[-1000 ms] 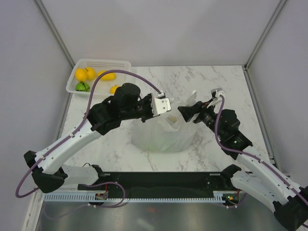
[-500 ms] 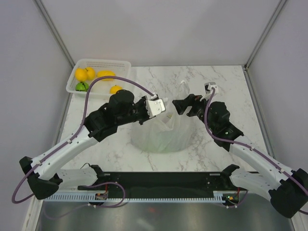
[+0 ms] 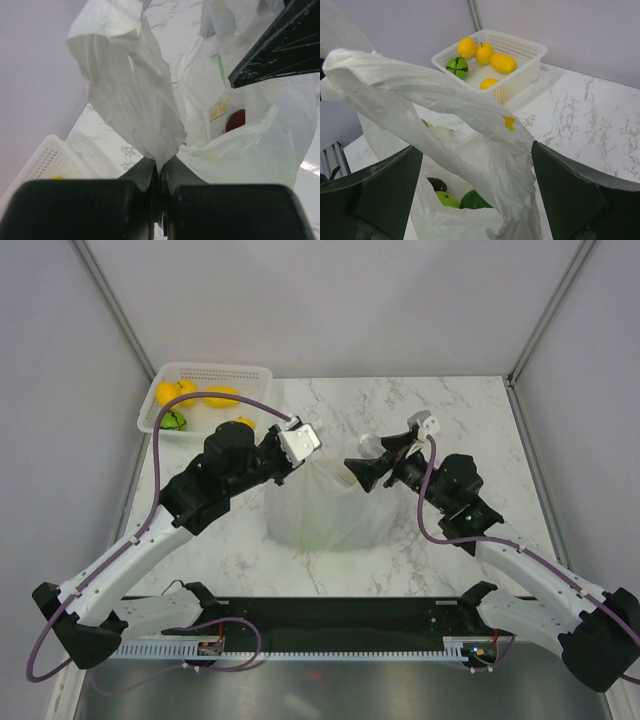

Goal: Place the fake fruits into the plastic bag and tie a complex knot
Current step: Adjust the plastic bag at the center of the board.

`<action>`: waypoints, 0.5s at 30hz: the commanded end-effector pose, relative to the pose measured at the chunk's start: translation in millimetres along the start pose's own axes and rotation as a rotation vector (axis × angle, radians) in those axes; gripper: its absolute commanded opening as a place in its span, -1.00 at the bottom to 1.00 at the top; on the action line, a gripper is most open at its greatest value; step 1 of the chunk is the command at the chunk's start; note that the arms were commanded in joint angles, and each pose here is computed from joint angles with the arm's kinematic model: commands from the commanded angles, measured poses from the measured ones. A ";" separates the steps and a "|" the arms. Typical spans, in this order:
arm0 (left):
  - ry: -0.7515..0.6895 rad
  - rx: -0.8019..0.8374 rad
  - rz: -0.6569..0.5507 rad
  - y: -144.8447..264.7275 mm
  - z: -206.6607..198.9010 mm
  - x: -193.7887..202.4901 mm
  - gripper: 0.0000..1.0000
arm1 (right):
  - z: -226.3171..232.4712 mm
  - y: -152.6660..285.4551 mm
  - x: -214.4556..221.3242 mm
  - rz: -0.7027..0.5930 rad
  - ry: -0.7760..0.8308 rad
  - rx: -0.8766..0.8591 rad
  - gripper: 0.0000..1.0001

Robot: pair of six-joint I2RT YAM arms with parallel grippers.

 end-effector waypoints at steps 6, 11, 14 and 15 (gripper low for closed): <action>0.061 -0.072 -0.111 6.2 18.3 -12.3 -0.95 | -9.8 -4.6 2.8 -0.007 0.066 0.009 0.86; 0.067 -0.048 -0.101 0.3 15.5 -7.1 -0.95 | -17.5 -3.4 -9.3 -0.032 0.049 0.109 0.46; 0.066 -0.049 -0.087 -3.7 15.3 -4.4 -0.96 | -24.6 -5.4 -21.4 -0.025 0.022 0.212 -0.45; 0.068 -0.058 -0.083 -3.7 16.5 -3.9 -0.96 | -26.3 -6.6 -22.8 -0.014 0.013 0.234 -0.60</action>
Point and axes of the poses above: each gripper's point midway between its finger pads, its own y axis back along the fingers, its own z axis along the line the jaws close on, x = y × z, the point moved 8 cm from there along y, back along the fingers, and after that the axes turned 6 degrees about y, right-handed, at the moved point
